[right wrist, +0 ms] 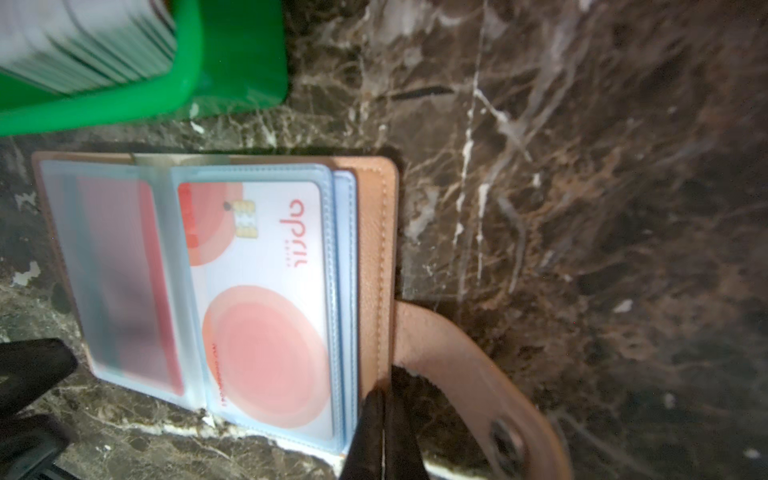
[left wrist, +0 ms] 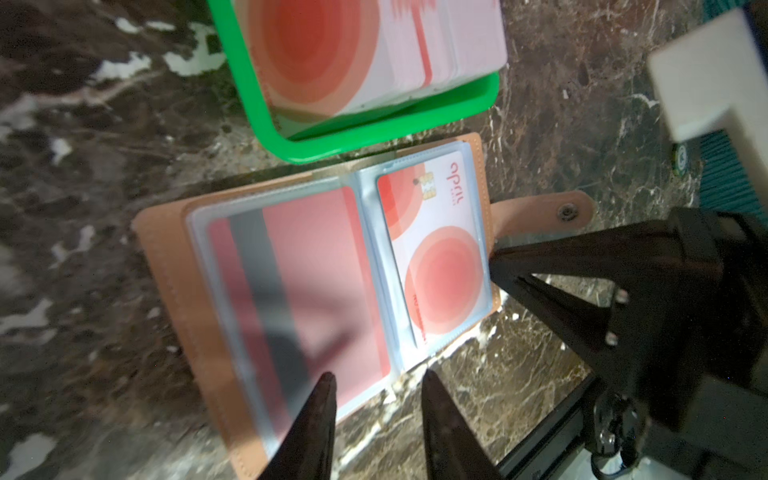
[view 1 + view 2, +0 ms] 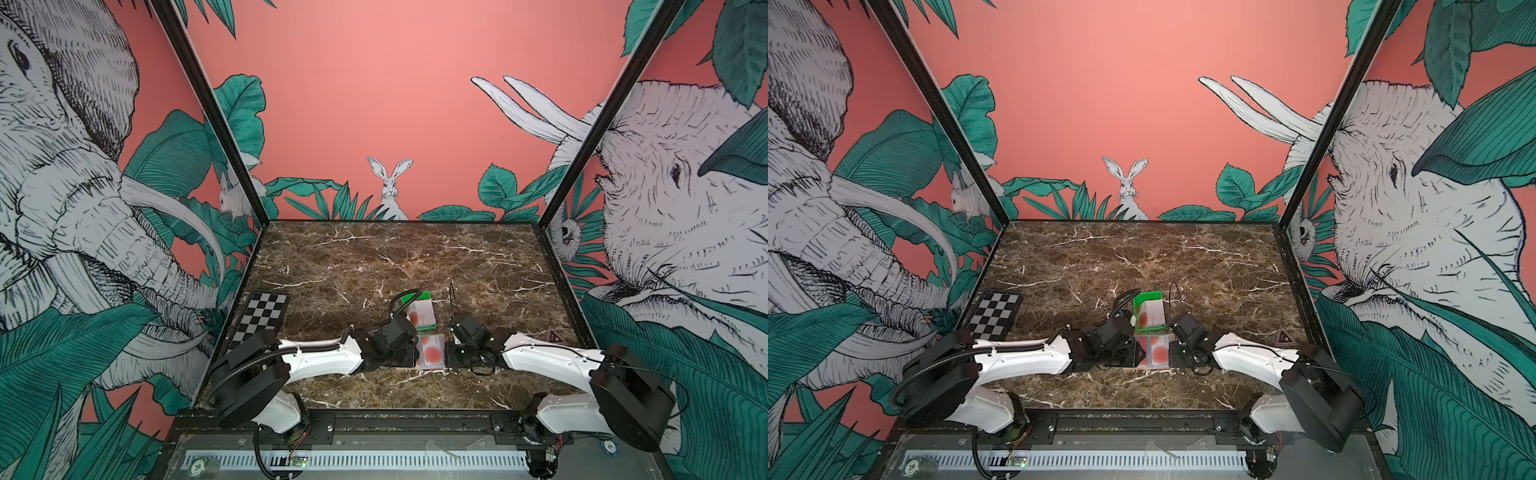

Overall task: Insert credit cards into a card holder
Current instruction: Close the card holder at the center of the table.

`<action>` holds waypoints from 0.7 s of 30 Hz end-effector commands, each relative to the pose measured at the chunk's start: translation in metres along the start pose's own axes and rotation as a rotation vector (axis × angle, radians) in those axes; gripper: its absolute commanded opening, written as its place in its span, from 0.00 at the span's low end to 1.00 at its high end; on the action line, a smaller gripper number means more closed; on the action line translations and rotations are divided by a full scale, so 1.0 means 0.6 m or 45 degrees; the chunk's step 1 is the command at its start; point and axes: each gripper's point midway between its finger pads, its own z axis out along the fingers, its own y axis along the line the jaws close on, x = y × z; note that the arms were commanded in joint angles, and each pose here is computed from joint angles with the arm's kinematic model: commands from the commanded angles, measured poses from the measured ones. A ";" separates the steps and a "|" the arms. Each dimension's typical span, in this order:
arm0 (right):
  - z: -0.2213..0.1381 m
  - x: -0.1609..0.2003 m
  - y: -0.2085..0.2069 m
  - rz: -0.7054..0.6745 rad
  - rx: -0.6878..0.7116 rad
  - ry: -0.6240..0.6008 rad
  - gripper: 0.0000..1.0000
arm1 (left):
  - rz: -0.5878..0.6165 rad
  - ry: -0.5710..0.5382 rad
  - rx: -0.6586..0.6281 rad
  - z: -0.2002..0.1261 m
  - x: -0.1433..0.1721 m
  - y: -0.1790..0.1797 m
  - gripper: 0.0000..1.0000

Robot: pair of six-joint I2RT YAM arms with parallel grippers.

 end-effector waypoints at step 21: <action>0.015 0.026 -0.009 -0.024 0.039 0.083 0.04 | -0.109 0.170 0.096 0.014 0.021 0.054 0.52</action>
